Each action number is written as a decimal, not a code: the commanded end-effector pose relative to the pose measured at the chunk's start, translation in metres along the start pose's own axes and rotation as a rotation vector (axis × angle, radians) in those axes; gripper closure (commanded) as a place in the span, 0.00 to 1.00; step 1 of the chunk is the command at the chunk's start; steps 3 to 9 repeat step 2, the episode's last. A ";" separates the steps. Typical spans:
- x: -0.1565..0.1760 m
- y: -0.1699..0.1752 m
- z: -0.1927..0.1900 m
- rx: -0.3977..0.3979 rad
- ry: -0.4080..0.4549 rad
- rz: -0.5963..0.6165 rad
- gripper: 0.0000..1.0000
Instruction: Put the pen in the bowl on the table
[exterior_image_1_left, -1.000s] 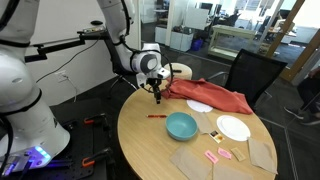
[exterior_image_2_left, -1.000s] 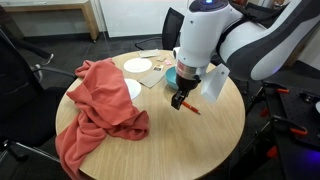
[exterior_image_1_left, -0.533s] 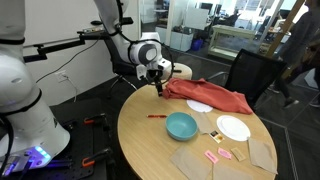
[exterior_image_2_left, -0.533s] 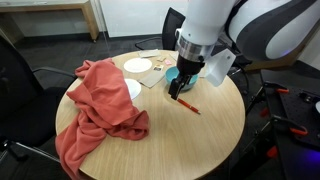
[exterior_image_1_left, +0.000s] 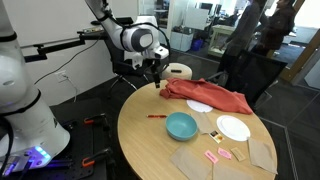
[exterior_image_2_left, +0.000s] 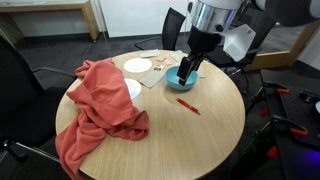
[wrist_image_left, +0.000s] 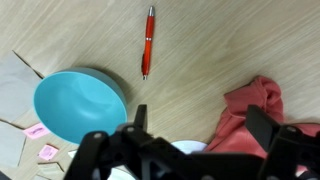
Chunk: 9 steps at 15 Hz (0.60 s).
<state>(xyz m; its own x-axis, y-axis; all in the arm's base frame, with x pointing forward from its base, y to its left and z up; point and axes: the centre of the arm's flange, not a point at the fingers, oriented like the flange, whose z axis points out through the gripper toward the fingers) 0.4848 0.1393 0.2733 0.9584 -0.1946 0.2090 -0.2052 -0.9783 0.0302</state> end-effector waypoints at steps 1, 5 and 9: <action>-0.001 0.001 -0.005 0.005 -0.005 -0.006 0.00; -0.002 0.003 -0.008 0.007 -0.006 -0.010 0.00; -0.002 0.003 -0.008 0.007 -0.006 -0.010 0.00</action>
